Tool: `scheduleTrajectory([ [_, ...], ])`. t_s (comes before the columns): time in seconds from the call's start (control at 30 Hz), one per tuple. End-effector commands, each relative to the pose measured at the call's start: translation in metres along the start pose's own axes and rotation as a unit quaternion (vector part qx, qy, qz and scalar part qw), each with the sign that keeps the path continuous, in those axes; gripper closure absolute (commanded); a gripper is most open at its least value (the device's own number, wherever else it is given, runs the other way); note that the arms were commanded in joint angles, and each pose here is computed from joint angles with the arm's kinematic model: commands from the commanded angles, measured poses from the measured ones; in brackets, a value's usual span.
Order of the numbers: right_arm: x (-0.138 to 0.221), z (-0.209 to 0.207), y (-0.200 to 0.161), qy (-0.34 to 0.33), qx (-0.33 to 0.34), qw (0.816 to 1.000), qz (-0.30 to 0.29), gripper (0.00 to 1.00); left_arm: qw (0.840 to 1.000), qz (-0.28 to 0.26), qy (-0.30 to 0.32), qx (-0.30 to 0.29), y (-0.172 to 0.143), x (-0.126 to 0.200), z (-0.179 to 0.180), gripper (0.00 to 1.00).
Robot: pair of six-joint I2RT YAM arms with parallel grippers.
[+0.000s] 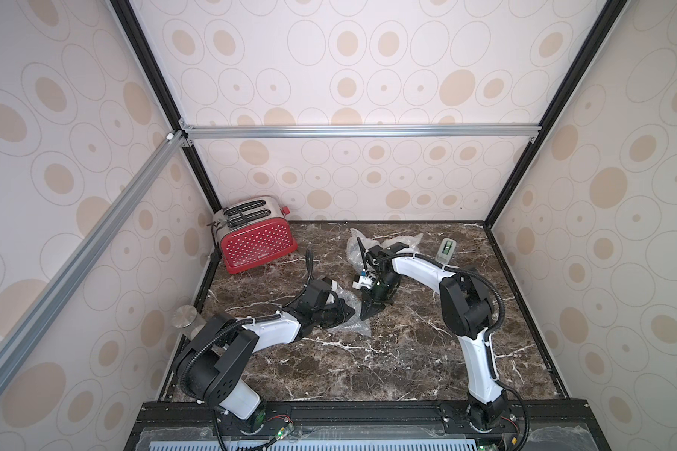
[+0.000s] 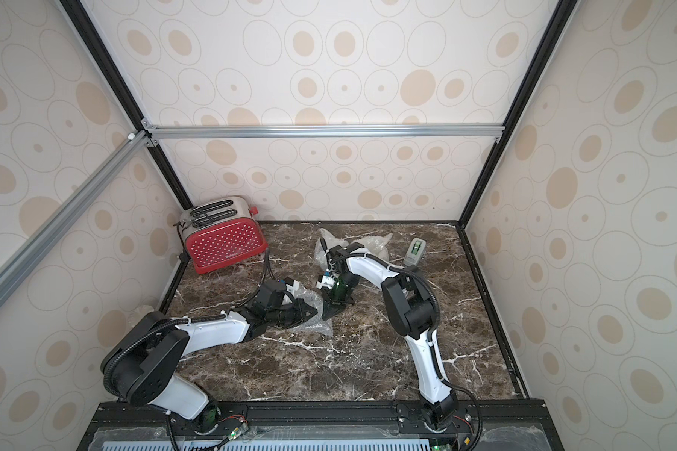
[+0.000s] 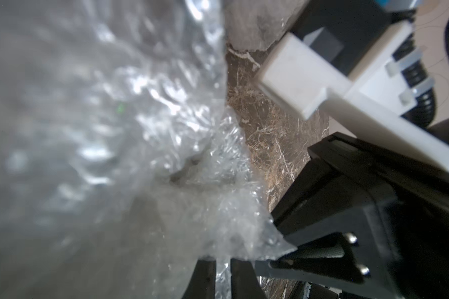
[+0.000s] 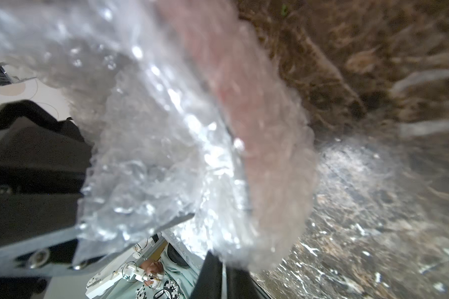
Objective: Wrap bowls in bubble wrap
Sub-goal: Stick the tape on the bubble wrap.
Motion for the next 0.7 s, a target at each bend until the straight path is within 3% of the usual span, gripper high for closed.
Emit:
scheduleTrajectory([
  [0.0,-0.005,0.000,0.002,-0.004,0.001,1.000,0.009,0.90,1.000,-0.002,-0.003,0.017,-0.005,-0.012,0.009,0.88],
  [0.4,-0.009,-0.008,-0.002,-0.015,-0.006,1.000,0.012,0.88,0.999,0.008,-0.012,0.032,-0.010,-0.026,0.019,0.88],
  [0.67,0.002,-0.016,-0.005,-0.024,-0.019,1.000,0.001,0.65,0.999,0.014,-0.014,0.031,-0.009,-0.027,0.017,0.88],
])
Point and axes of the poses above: each gripper's point midway between its finger pads, its own x axis back along the fingers, its own z axis along the line the jaws close on, y = z × x, the point moved 8 cm from there along x, back along the fingers, and after that the axes turned 7 degrees about -x, right-handed, at the moved point
